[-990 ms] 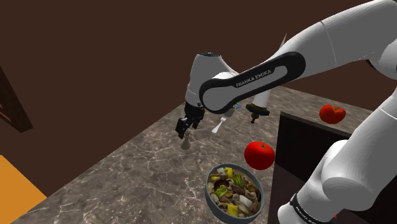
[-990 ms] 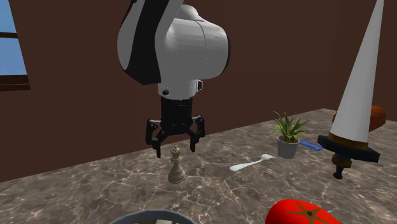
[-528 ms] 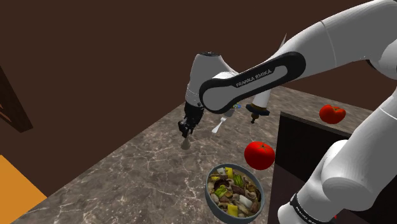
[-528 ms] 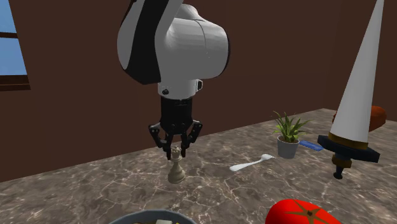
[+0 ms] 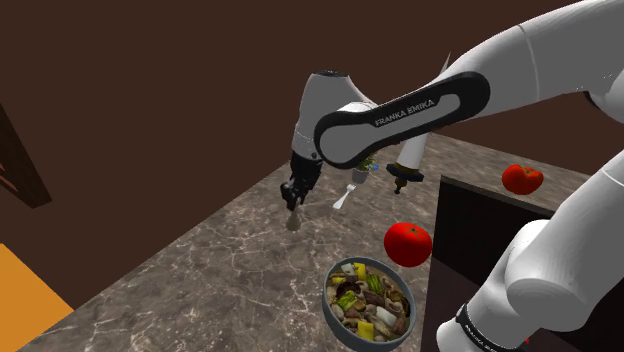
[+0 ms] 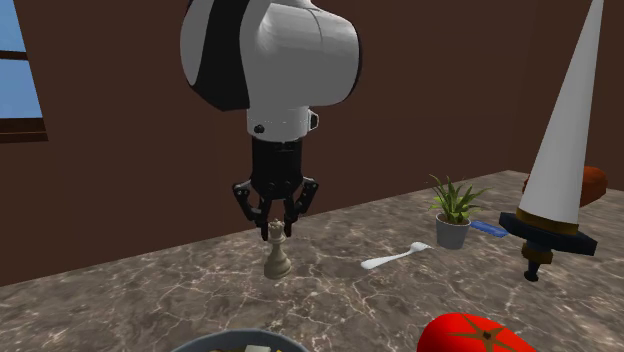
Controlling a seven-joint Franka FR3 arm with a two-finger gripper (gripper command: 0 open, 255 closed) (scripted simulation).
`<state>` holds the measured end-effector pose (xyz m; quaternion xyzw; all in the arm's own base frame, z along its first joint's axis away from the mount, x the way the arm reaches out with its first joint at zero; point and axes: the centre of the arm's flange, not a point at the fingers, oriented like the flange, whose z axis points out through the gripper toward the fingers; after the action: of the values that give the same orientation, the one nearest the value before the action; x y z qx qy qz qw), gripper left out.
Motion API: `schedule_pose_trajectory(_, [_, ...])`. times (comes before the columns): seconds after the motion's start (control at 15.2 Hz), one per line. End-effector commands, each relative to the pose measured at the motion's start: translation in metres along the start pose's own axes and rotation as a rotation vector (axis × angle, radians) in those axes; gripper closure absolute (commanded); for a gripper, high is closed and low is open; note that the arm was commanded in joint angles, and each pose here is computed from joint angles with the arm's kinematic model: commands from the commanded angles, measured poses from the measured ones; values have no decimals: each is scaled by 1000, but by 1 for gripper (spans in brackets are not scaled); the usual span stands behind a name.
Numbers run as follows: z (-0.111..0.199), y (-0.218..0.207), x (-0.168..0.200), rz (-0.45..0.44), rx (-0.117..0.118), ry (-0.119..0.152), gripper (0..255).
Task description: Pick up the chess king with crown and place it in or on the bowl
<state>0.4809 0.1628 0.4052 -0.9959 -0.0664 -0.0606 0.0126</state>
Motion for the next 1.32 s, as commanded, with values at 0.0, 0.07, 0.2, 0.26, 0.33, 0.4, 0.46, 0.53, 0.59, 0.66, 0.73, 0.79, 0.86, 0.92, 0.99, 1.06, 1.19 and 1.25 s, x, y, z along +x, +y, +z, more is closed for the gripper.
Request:
schedule_pose_trajectory(0.0, [-10,0,1,0,0,0,255])
schedule_pose_trajectory(0.07, [-15,0,2,0,0,0,255])
schedule_pose_trajectory(0.2, [-26,0,3,0,0,0,255])
schedule_pose_trajectory(0.26, [-31,0,4,0,0,0,255])
schedule_pose_trajectory(0.33, [-36,0,5,0,0,0,255])
schedule_pose_trajectory(0.4, [-41,0,5,0,0,0,255])
schedule_pose_trajectory(0.46, [-47,0,6,0,0,0,255])
schedule_pose_trajectory(0.53, [-52,-1,6,0,0,0,255])
schedule_pose_trajectory(0.59, [-57,-1,7,0,0,0,255])
schedule_pose_trajectory(0.66, [-62,-1,8,0,0,0,255])
schedule_pose_trajectory(0.73, [-68,-1,8,0,0,0,255])
schedule_pose_trajectory(0.79, [-73,-1,9,0,0,0,255])
schedule_pose_trajectory(0.86, [-78,-1,10,0,0,0,255])
schedule_pose_trajectory(0.92, [-83,-1,10,0,0,0,255])
schedule_pose_trajectory(0.99, [-89,-1,11,0,0,0,255])
schedule_pose_trajectory(1.06, [-94,-1,12,0,0,0,255])
schedule_pose_trajectory(1.19, [-104,-1,13,0,0,0,255])
schedule_pose_trajectory(1.25, [-110,-2,14,0,0,0,255])
